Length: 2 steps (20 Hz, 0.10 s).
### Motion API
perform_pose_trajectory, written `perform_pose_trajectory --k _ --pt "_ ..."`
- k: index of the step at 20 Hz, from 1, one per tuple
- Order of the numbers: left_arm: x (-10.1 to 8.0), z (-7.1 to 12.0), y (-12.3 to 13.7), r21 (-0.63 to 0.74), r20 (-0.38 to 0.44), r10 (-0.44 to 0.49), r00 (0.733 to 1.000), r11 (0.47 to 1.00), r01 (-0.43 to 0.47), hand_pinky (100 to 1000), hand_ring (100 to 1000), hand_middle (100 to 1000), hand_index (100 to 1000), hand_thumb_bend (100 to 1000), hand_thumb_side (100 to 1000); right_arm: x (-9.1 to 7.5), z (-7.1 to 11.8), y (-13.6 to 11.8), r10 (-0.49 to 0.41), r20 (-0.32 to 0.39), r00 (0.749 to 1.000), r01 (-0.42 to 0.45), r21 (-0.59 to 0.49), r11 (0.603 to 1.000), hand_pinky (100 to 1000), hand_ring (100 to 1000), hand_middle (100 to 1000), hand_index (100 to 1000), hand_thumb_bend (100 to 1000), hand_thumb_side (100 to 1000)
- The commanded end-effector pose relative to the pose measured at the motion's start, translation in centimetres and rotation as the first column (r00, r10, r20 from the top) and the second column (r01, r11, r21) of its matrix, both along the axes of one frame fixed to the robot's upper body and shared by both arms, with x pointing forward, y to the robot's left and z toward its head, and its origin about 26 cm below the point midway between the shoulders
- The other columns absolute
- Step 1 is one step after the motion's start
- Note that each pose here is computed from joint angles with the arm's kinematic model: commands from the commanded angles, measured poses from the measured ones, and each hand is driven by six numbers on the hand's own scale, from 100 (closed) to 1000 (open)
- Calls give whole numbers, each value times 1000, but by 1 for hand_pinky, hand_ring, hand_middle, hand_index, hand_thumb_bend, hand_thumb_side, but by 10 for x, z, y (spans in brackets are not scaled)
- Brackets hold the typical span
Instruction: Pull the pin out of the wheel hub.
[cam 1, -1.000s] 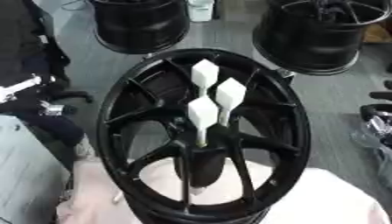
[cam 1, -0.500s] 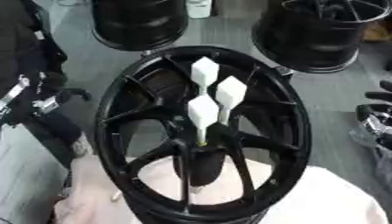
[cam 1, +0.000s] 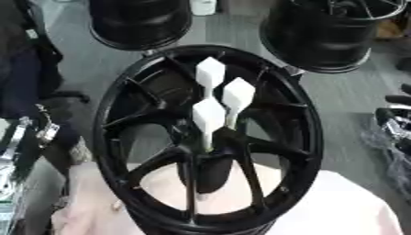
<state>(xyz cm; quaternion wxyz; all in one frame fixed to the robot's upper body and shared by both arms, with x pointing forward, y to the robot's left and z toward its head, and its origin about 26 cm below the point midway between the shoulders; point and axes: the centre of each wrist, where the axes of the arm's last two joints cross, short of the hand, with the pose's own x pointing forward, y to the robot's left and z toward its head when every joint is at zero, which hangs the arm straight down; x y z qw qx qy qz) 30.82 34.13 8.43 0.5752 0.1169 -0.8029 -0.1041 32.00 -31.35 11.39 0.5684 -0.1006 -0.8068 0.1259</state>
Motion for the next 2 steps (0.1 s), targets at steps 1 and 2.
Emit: perform_pose_trajectory --k 1,2 --pt "-2 16 -6 -16 15 -15 1000 1000 16 657 695 701 799 575 709 -1 12 -3 -12 40 999 12 -8 1000 665 745 781 946 286 302" --pt "-2 18 -7 -16 11 -18 1000 1000 19 657 695 701 799 574 706 -1 12 -4 -13 40 999 13 -9 1000 665 745 781 946 286 302"
